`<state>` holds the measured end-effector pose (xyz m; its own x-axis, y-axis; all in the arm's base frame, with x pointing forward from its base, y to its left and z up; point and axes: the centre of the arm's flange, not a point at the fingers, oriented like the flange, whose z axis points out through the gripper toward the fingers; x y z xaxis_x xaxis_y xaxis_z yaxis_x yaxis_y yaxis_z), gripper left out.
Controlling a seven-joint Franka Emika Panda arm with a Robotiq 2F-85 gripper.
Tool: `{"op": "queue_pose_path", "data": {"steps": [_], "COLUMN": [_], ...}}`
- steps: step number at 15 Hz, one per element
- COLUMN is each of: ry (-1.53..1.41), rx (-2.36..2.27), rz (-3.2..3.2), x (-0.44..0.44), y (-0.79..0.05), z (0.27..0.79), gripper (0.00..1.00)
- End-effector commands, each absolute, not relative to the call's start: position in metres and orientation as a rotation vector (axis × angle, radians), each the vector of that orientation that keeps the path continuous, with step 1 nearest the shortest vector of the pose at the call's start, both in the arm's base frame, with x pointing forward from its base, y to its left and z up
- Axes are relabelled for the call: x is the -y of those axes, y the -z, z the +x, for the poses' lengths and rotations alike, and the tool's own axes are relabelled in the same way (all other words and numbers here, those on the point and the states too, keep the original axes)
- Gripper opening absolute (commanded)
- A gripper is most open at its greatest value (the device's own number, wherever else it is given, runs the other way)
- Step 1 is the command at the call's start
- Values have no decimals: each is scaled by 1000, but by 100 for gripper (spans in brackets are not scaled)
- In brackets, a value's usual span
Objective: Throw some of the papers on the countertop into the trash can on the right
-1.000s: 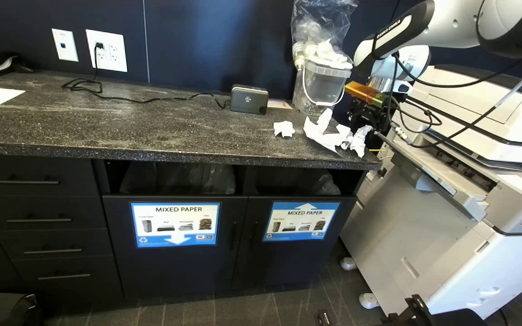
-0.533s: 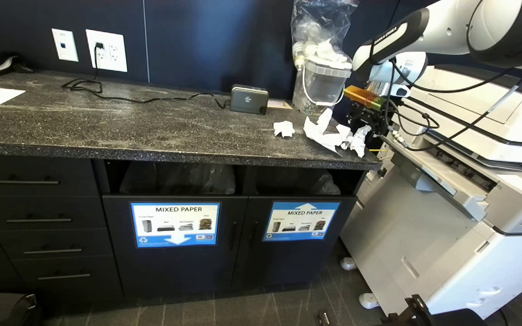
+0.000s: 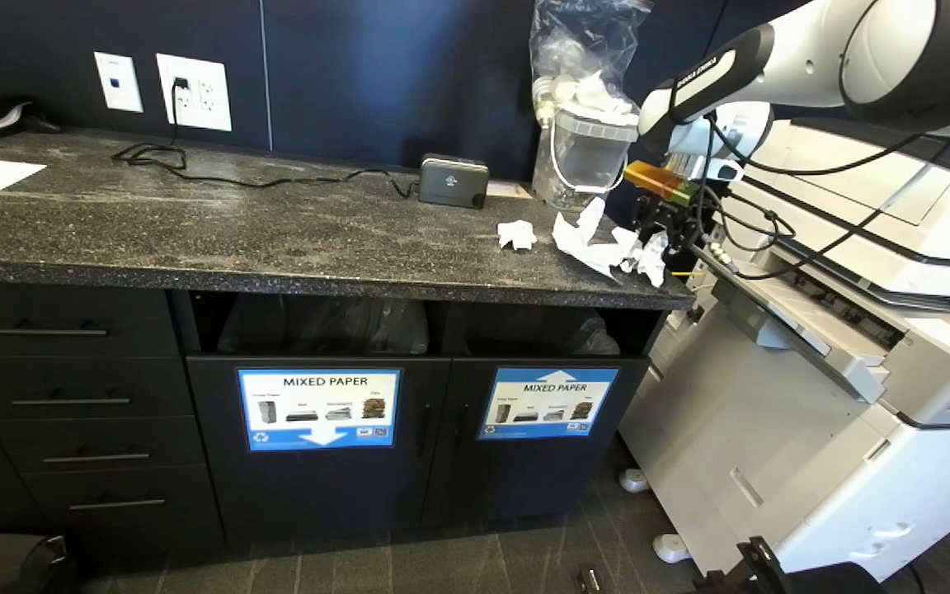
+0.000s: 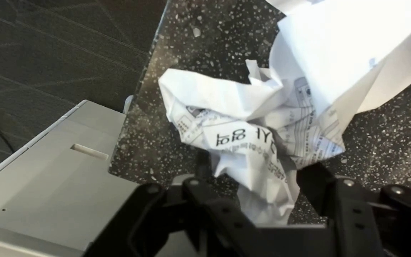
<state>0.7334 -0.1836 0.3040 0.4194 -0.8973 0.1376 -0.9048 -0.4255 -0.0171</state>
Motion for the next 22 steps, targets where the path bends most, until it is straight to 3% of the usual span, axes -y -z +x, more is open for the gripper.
{"op": "queue_pose_path", "data": {"steps": [1,6,15,22], "ry": [-196,-200,-108,1], "rx": [1650,1652,1677,1634], "rz": [2609,2607,2540,2562], "x": [186,188,199,168], "y": [-309,-312,-331,-339], "z": [746,744,700,623], "gripper": [35,2,3,4]}}
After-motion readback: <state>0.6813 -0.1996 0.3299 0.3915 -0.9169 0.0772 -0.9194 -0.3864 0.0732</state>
